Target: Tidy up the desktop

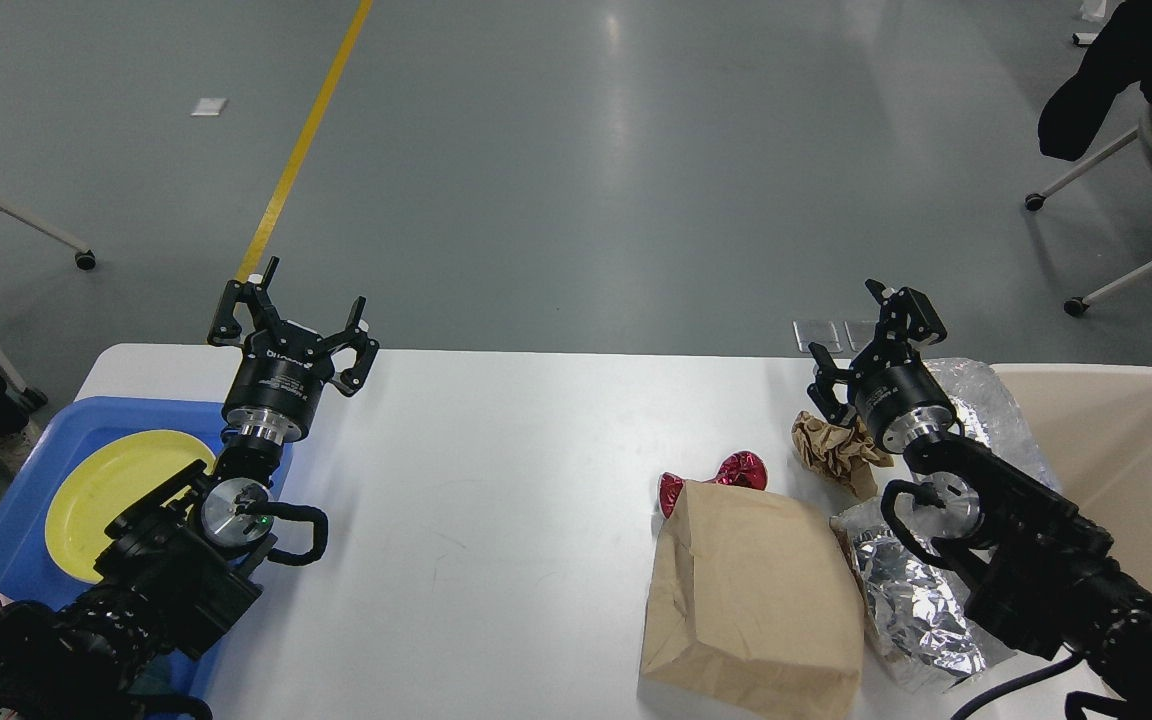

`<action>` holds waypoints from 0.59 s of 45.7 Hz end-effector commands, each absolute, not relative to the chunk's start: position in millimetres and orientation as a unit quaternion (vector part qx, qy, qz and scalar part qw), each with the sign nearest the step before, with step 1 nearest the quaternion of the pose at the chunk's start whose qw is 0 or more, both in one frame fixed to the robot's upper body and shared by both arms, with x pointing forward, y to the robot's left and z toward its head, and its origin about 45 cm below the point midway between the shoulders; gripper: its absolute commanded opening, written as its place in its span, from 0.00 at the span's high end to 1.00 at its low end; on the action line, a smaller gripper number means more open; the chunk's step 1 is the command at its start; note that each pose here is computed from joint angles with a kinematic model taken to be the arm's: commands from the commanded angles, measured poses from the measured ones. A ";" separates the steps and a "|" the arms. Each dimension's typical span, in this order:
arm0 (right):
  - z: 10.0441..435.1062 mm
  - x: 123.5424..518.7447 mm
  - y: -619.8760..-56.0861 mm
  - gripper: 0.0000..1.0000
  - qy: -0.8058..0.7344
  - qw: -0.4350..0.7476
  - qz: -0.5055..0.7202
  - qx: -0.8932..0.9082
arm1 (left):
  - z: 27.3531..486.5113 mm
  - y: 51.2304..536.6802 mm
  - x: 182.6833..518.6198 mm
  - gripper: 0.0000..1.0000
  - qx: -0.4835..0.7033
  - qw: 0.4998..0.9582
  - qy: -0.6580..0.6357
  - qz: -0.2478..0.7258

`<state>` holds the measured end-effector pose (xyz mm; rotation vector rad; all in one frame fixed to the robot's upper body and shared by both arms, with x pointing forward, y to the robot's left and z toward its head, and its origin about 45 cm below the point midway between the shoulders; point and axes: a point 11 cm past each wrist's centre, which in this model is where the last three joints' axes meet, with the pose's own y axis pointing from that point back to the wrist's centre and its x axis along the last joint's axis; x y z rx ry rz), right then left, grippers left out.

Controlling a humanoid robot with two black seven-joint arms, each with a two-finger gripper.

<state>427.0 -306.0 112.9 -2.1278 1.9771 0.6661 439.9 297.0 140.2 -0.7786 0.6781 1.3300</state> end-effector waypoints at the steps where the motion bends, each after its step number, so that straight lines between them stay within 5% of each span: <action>1: 113.3 427.3 -305.7 0.00 0.661 0.082 0.223 -0.712 | 140.3 297.5 439.9 0.03 -0.345 0.666 0.300 0.590; 27: 113.3 427.3 -305.7 0.00 0.661 0.082 0.223 -0.712 | 140.1 296.7 439.8 0.04 -0.345 0.666 0.301 0.589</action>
